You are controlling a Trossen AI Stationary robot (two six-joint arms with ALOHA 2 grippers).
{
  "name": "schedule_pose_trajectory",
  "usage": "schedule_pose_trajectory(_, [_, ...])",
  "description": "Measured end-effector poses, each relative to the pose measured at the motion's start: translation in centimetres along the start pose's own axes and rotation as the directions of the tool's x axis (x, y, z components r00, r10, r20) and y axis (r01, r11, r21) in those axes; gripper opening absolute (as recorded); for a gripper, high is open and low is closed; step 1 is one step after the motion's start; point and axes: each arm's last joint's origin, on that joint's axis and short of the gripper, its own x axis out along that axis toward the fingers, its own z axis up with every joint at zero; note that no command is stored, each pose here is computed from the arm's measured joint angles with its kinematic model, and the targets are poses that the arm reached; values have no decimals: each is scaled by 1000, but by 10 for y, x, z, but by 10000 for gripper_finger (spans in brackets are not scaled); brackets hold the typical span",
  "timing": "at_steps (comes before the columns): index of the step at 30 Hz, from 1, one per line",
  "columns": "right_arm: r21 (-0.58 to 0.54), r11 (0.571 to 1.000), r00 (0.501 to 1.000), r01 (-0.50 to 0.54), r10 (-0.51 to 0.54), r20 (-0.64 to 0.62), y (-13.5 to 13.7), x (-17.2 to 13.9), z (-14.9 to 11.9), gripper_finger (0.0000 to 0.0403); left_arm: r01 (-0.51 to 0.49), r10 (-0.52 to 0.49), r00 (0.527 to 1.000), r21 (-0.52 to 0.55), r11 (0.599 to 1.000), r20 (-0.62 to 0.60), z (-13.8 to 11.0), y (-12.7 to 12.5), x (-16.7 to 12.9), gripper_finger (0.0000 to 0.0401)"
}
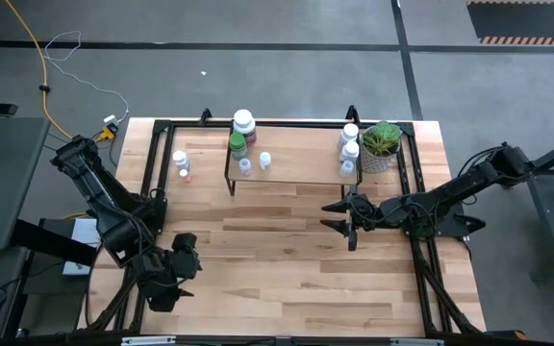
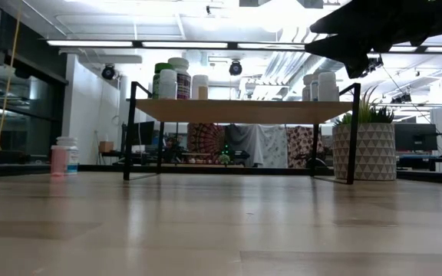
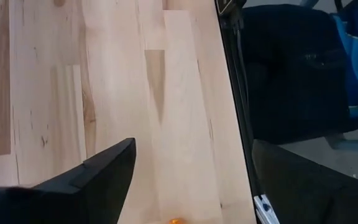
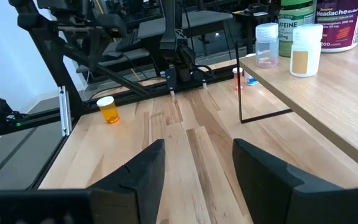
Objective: Pick and place medicine bottles onto shelf by color
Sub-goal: Put the orange pill bottle on the shelf
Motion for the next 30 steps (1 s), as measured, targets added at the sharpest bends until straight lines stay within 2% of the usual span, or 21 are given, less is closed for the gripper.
schedule_pose_trajectory(8, [1,1000,1000,0,0,0,0,0,0,179,24,-24,1000,-30,999,-5,0,-1,0,314])
schedule_pose_trajectory(14, [0,1000,1000,0,0,0,0,0,0,179,31,-28,996,-42,999,80,7,-4,0,314])
schedule_pose_trajectory(16, [0,1000,1000,0,0,0,0,0,0,179,9,-5,993,-36,999,120,9,-5,-1,314])
schedule_pose_trajectory(18, [0,1000,1000,0,0,0,0,0,0,179,-18,30,992,-95,995,125,8,-3,1,314])
schedule_pose_trajectory(20, [0,1000,1000,0,0,0,0,0,0,179,-64,75,995,-172,983,59,6,1,7,314])
schedule_pose_trajectory(24, [-7,1000,1000,0,0,0,0,0,0,179,-120,61,975,-276,954,-213,-7,3,25,314])
schedule_pose_trajectory(26, [-7,1000,1000,0,0,0,0,0,0,179,-135,49,954,-279,951,-296,-14,-4,36,314])
schedule_pose_trajectory(30, [-9,1000,1000,2,-2,-4,0,0,0,179,-191,101,919,-206,960,-382,-34,-22,54,314])
